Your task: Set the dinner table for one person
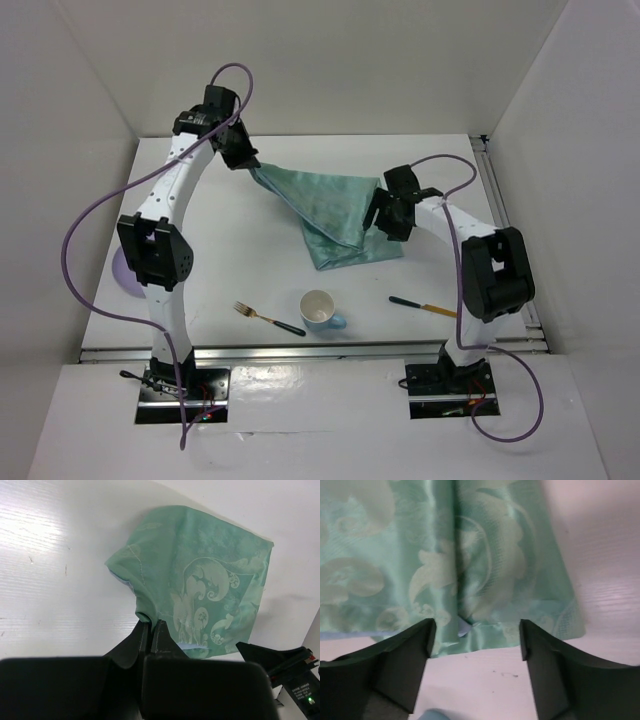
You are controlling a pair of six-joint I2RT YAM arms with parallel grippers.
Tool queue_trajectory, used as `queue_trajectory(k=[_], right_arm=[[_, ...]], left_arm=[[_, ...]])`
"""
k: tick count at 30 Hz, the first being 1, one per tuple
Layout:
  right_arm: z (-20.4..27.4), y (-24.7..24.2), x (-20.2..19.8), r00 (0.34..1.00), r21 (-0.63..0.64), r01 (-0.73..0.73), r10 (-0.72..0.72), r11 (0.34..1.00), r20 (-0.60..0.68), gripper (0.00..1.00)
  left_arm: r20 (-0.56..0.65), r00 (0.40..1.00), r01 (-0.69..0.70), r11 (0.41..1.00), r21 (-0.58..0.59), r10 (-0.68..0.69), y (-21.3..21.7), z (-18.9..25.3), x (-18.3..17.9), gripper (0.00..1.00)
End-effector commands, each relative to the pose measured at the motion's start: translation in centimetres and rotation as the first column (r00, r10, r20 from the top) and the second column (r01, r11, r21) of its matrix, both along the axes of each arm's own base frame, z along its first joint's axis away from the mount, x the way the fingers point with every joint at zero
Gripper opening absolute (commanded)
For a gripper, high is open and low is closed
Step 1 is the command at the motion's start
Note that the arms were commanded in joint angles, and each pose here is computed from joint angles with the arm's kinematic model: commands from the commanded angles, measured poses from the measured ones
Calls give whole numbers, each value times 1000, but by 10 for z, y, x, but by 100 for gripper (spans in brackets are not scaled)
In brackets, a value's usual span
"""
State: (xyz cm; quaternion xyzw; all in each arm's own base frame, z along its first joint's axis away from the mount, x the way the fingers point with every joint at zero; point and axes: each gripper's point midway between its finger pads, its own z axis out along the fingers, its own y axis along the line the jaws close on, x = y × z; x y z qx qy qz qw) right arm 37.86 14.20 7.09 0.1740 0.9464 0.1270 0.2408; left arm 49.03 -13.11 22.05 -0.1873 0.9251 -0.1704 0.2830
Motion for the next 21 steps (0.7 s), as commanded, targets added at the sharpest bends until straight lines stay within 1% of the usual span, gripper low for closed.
queue_trajectory(k=[1,3,5,7,8,9,10,12,14,15,16,17,18,19,21], right_arm=[[-8,-44,0,998,-173,51,-58,984,-31,83],[-12,-54,-3,997,-210,45,-56,977,-44,86],[-21,-70,-8,995,-230,49,-69,972,-78,87],[-29,-72,-12,993,-228,40,-64,973,-99,87],[-31,-72,-9,994,-202,46,-64,978,-86,87],[-42,-64,-16,993,-166,7,-26,986,-115,86],[-48,-65,-17,992,-154,8,-28,988,-125,84],[-60,-56,-18,991,-106,-13,-1,994,-135,76],[-64,-50,-16,992,-79,-36,26,996,-126,67],[-63,-50,-14,993,-77,-36,26,996,-117,60],[-62,-48,-12,994,-67,-39,32,997,-109,44],[-58,-47,-7,995,-65,-39,32,997,-96,34],[-58,-47,-7,995,-65,-39,32,997,-95,21],[-49,-49,0,997,-80,-28,22,996,-70,0],[-32,-57,9,999,-94,-1,-2,996,-37,0]], left_arm=[[80,996,38,999,-9,-38,-2,34,1,0],[92,995,39,999,-11,-37,-2,38,2,0],[91,995,45,999,-17,-43,-3,39,1,0],[91,995,45,999,-17,-43,-3,39,1,0],[90,995,52,998,-25,-50,-5,39,1,0],[101,994,53,998,-26,-50,-5,43,2,0],[92,995,52,998,-25,-50,-6,39,3,0],[99,994,52,998,-39,-48,-8,43,3,0],[99,994,52,998,-39,-48,-8,43,3,0],[98,994,59,997,-46,-54,-9,43,3,0],[107,993,59,997,-47,-54,-9,47,3,0],[108,993,59,997,-47,-54,-9,47,3,0],[107,992,66,996,-54,-60,-11,47,3,0],[116,991,67,996,-55,-60,-11,52,1,0],[127,990,74,995,-63,-66,-12,57,2,0]])
